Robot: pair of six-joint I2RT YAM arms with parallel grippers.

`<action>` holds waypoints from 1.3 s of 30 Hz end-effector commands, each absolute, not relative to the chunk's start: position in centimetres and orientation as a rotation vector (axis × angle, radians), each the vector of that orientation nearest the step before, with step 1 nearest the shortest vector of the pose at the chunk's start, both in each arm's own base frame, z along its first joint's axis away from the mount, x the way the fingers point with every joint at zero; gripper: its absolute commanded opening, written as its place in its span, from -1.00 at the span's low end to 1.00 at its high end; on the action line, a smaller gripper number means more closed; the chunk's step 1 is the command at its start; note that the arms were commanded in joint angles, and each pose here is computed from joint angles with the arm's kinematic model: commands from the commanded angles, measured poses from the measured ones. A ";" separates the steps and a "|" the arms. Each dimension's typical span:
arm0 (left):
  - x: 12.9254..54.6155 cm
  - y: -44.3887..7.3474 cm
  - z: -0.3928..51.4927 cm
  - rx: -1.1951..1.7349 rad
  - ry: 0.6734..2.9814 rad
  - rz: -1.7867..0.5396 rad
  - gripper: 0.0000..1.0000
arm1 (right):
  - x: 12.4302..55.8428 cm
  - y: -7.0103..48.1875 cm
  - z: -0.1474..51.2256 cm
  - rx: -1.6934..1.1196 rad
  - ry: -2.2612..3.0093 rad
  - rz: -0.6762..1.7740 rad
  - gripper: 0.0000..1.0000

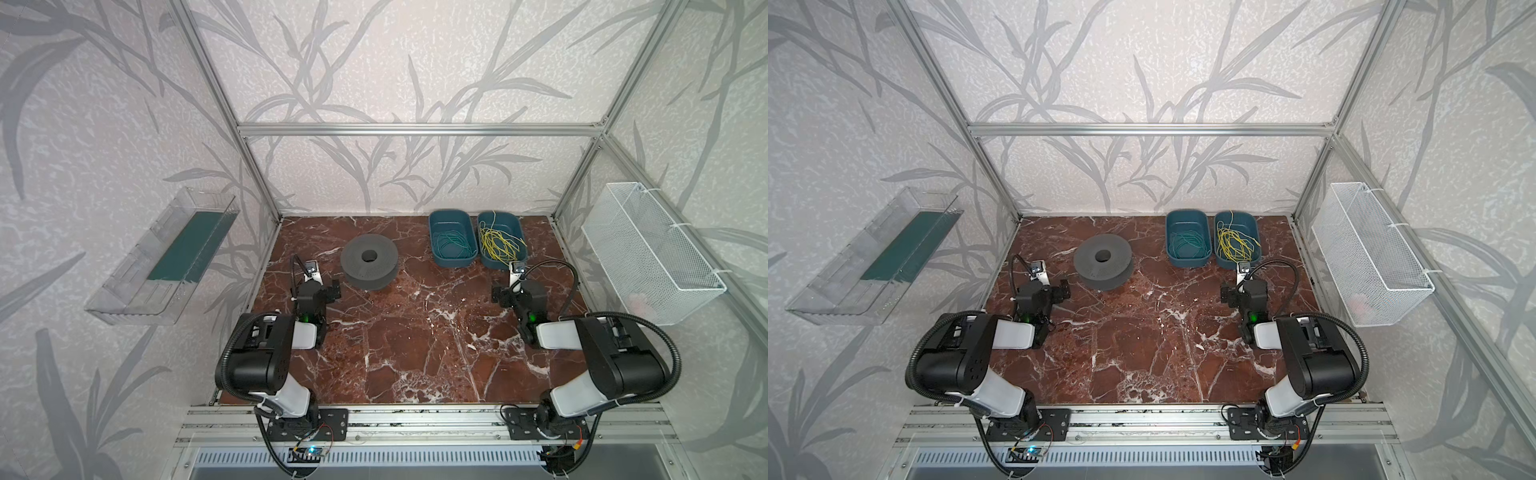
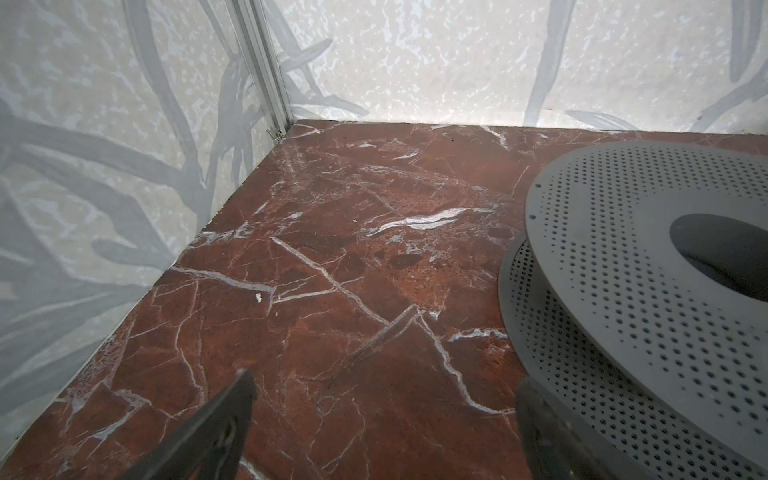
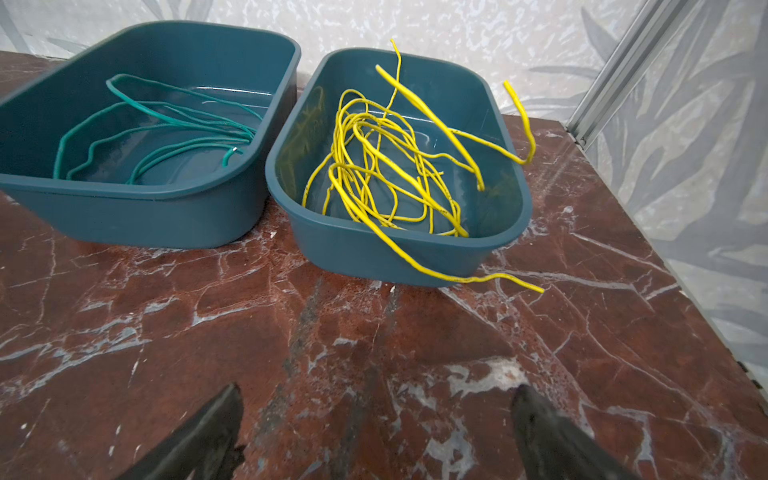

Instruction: Wrap the cables

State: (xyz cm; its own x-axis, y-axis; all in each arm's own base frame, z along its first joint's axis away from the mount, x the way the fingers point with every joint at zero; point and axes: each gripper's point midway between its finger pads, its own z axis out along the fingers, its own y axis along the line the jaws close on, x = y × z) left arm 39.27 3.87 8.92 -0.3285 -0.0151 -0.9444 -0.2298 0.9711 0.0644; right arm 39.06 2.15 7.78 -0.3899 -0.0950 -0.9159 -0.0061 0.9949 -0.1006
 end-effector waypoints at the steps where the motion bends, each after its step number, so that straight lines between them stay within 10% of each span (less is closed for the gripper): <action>1: 39.4 4.0 9.7 -0.181 1.873 0.216 0.98 | 39.5 2.1 9.2 -0.060 1.931 -0.105 0.98; 39: 39.4 4.0 9.6 -0.181 1.876 0.218 0.98 | 39.5 2.1 9.2 -0.063 1.929 -0.112 0.98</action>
